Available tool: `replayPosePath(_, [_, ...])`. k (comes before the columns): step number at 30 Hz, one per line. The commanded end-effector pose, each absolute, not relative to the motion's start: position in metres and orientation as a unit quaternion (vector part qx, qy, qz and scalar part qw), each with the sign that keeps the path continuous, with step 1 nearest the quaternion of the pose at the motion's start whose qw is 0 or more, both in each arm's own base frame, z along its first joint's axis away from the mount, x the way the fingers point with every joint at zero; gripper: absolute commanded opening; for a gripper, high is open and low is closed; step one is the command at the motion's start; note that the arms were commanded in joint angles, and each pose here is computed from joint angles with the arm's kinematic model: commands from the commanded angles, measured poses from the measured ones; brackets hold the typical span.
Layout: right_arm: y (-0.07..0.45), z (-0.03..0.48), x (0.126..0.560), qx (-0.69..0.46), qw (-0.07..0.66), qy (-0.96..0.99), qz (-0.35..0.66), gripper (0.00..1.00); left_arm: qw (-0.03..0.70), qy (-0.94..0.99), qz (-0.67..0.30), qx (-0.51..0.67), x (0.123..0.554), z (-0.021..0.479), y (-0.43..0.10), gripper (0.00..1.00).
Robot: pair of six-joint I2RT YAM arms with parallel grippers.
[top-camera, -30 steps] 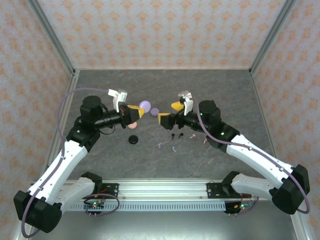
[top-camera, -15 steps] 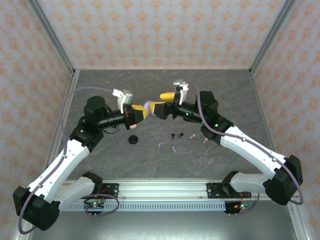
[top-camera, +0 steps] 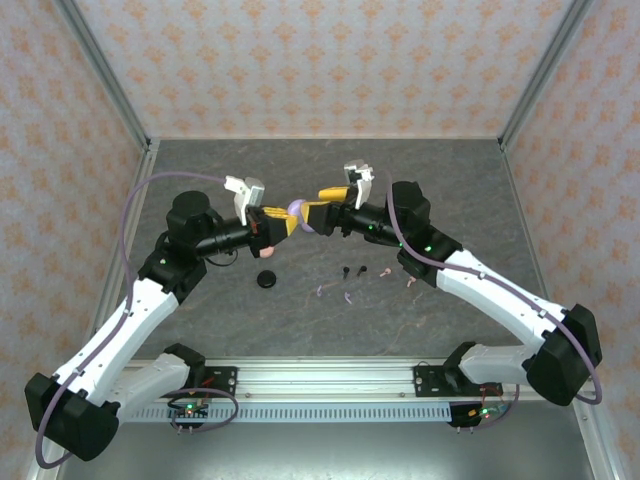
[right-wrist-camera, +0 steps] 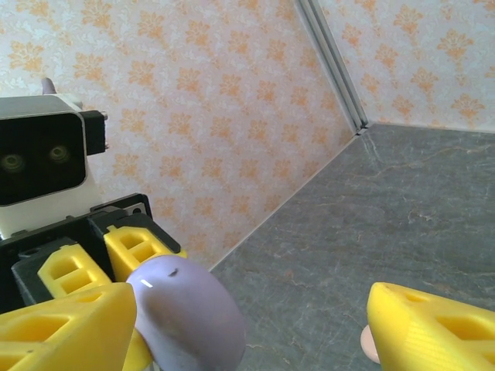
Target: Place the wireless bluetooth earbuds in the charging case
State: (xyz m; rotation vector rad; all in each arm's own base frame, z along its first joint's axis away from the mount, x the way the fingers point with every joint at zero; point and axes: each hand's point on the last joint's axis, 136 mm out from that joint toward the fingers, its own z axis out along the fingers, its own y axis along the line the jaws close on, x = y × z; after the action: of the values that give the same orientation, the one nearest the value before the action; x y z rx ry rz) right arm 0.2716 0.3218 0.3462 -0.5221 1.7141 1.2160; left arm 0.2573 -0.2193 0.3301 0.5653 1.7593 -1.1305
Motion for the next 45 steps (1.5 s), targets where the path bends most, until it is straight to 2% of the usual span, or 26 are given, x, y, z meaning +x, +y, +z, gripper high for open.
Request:
replayPosePath(1, [0.318,0.343,0.281,-0.201,0.476,0.705,0.485,0.76,0.5,0.692,-0.456,0.251,0.256,0.353,-0.221,0.01])
replayPosePath(20, [0.32,0.333,0.302,-0.185,0.451,0.731,0.476,0.73,0.498,0.693,-0.454,0.256,0.253,0.354,-0.223,0.01])
replayPosePath(25, [0.304,0.341,0.3,-0.17,0.462,0.734,0.467,0.74,0.495,0.699,-0.449,0.257,0.252,0.351,-0.221,0.01])
replayPosePath(29, [0.28,0.335,0.299,-0.149,0.459,0.768,0.421,0.74,0.489,0.708,-0.441,0.257,0.25,0.346,-0.219,0.01])
replayPosePath(36, [0.236,0.277,0.284,-0.12,0.389,0.865,0.293,0.69,0.47,0.728,-0.429,0.255,0.242,0.328,-0.214,0.01])
replayPosePath(41, [0.221,0.213,0.271,-0.094,0.294,0.923,0.231,0.6,0.459,0.739,-0.427,0.247,0.237,0.316,-0.211,0.01])
replayPosePath(45, [0.221,0.164,0.254,-0.098,0.215,0.957,0.17,0.58,0.454,0.746,-0.424,0.24,0.232,0.308,-0.207,0.01])
